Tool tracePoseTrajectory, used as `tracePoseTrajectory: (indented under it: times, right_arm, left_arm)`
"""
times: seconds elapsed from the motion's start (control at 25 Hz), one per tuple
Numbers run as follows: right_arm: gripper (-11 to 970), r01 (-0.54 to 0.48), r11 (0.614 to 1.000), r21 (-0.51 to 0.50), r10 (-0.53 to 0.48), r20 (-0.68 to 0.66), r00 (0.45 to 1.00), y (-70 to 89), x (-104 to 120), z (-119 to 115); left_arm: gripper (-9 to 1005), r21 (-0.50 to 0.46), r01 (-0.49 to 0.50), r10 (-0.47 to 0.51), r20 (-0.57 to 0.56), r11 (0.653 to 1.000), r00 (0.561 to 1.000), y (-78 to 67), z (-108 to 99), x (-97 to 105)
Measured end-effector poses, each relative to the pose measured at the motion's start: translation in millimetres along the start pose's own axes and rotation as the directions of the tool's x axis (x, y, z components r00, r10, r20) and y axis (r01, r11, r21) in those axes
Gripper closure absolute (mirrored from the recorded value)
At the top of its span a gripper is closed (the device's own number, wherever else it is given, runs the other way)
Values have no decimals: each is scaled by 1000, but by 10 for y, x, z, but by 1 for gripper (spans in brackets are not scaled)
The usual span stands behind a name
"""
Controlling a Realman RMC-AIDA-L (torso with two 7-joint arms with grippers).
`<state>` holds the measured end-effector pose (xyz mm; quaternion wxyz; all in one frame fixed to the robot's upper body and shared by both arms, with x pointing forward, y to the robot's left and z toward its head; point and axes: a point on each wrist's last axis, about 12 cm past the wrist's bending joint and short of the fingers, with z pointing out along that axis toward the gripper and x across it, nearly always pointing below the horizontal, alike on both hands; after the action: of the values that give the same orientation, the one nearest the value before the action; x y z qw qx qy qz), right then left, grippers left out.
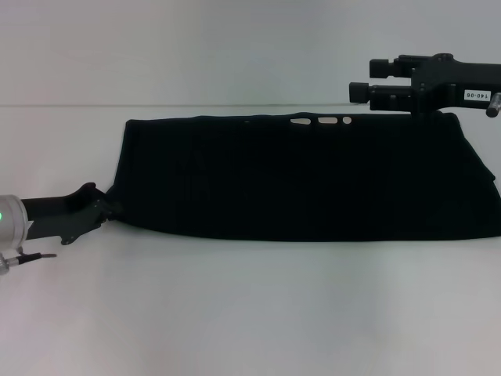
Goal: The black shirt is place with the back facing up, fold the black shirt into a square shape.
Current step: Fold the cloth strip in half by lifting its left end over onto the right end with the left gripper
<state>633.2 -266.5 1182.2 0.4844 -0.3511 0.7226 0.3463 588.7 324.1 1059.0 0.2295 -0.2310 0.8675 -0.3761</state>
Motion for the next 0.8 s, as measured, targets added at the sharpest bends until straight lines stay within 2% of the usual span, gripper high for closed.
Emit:
tracePoseTrajectory:
  times: [0.2,0.28,0.4,0.8]
  right_arm:
    - [213,-29,999,27,29,0,1000,-28,67,9]
    - [213,-42,999,33,41,4,999,-28,85,21]
    - [213,-58,998,37,57,17,998,-10,105,58]
    - [214,-79,996,36,76,73,994,41,36,239]
  left_arm:
    - [966,41,-133,133,-9,990,991,-19,-28,27]
    - [962,44,-154,155,-11,987,988,-15,-35,34]
    - [957,24,-211,211,4,977,978,70,-114,30]
    - [938,-67,-235,238,43,970,970,387,-661,-84]
